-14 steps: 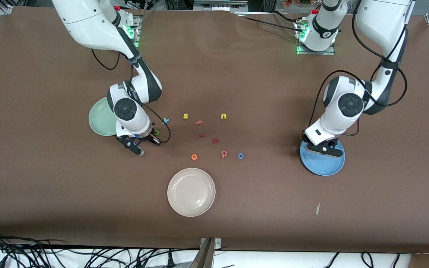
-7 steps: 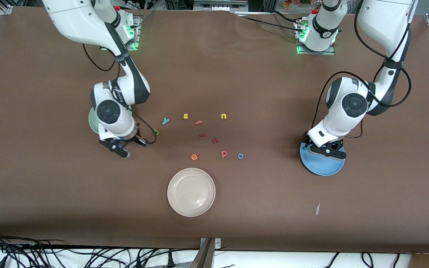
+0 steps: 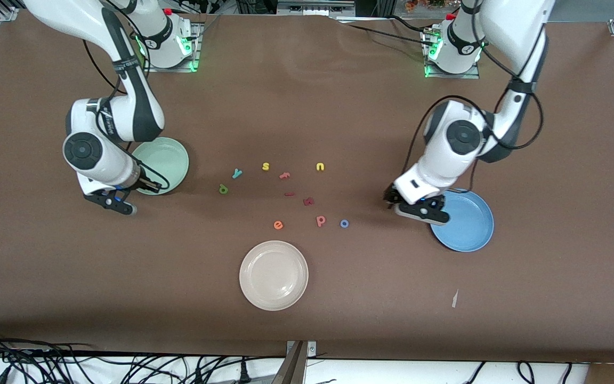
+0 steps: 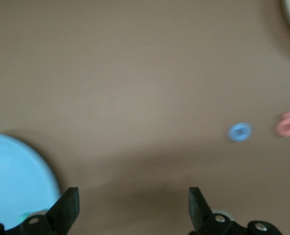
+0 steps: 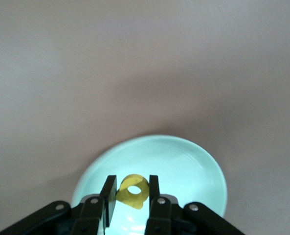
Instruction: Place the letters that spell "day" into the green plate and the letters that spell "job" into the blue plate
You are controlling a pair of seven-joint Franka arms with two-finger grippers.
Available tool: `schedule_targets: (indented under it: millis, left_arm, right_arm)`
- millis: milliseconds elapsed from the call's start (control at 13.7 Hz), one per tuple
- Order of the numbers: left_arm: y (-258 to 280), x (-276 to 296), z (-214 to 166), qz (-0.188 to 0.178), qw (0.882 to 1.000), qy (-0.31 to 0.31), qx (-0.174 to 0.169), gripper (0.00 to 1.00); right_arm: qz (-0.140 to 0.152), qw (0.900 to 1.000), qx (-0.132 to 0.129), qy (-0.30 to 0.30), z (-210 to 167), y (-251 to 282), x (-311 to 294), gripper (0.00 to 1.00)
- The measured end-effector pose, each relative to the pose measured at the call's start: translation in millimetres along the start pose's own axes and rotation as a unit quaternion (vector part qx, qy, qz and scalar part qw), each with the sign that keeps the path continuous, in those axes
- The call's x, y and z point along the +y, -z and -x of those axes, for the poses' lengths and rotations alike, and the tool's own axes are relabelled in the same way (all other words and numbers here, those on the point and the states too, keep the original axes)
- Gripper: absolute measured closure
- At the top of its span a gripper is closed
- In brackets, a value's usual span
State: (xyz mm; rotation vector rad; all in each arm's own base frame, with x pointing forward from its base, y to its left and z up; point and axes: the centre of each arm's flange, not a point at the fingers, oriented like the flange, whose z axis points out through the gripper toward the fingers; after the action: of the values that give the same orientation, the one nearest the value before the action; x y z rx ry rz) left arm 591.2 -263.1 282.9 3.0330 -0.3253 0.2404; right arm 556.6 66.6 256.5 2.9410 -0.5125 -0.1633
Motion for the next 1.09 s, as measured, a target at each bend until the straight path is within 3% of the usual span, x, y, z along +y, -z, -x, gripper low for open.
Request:
schedule_targets:
  millis: [291, 364, 582, 801, 873, 1092]
  left_arm:
    - [-26.0, 65.8, -8.6, 0.004, 1.0, 0.012, -0.001, 0.02]
    - [-34.0, 74.5, -11.6, 0.003, 1.0, 0.018, 0.0, 0.02]
    - [-57.5, 90.8, -13.0, -0.004, 0.999, 0.041, -0.003, 0.02]
    - [-72.2, 91.1, -21.7, -0.008, 0.999, 0.046, 0.006, 0.03]
    - [-76.9, 89.5, -25.2, -0.013, 0.999, 0.047, 0.009, 0.03]
    - [-90.9, 98.7, -24.2, -0.02, 0.999, 0.047, 0.009, 0.03]
  right_arm:
    - [-0.009, 1.0, -0.003, 0.008, 52.8, -61.5, 31.9, 0.7]
    - [-0.009, 1.0, -0.003, 0.009, 60.7, -70.6, 35.1, 0.66]
    - [-0.01, 1.0, -0.002, 0.008, 65.4, -74.2, 35.6, 0.35]
    - [-0.03, 0.999, 0.02, 0.0, 64.3, -49.3, 13.9, 0.05]
    - [-0.041, 0.999, 0.03, -0.006, 67.4, -36.0, -6.3, 0.0]
    - [-0.074, 0.995, 0.052, -0.038, 84.3, -0.5, -80.4, 0.0]
